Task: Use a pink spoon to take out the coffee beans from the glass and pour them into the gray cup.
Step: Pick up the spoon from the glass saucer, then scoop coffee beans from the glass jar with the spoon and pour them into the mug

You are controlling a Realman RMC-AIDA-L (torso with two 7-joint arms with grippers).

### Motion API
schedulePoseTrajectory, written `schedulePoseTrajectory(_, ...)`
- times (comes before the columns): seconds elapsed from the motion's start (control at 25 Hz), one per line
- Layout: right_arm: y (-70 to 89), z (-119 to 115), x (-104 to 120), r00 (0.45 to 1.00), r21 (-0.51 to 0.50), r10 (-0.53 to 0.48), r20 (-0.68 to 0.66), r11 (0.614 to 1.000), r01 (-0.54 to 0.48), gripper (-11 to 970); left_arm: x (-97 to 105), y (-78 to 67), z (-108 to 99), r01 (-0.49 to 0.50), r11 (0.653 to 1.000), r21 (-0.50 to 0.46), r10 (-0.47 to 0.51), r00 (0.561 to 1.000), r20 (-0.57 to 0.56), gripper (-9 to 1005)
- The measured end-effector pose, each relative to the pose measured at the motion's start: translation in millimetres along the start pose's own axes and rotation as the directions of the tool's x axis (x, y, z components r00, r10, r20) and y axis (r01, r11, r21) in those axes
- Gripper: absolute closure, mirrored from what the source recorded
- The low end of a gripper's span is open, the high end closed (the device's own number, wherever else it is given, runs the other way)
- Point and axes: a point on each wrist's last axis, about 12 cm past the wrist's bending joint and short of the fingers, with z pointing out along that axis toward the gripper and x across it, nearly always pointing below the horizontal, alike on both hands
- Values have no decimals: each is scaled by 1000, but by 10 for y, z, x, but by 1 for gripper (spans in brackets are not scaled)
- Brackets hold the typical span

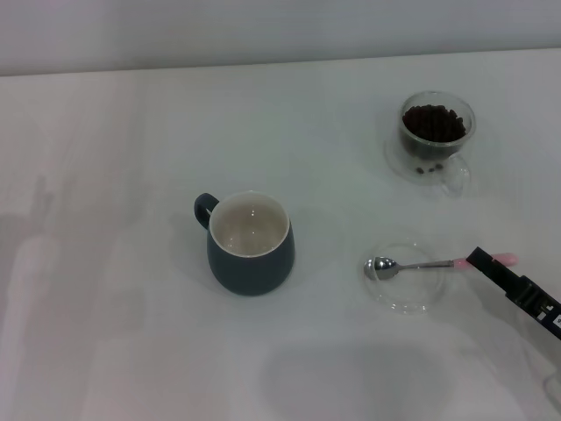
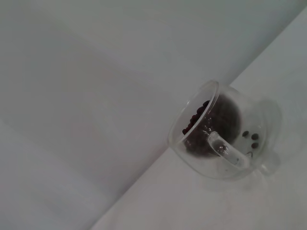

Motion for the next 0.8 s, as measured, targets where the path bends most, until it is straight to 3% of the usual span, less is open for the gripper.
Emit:
schedulePoseTrajectory(0.48, -21, -138, -250, 998, -46, 36, 52, 998, -34, 795, 0, 3, -5, 0, 1000, -2, 0, 1000, 1, 178)
schedulePoseTrajectory(0.8, 42, -83, -592, 994, -133, -5, 113, 991, 20, 814, -6, 5, -18, 1, 1000, -1, -1, 1000, 7, 179)
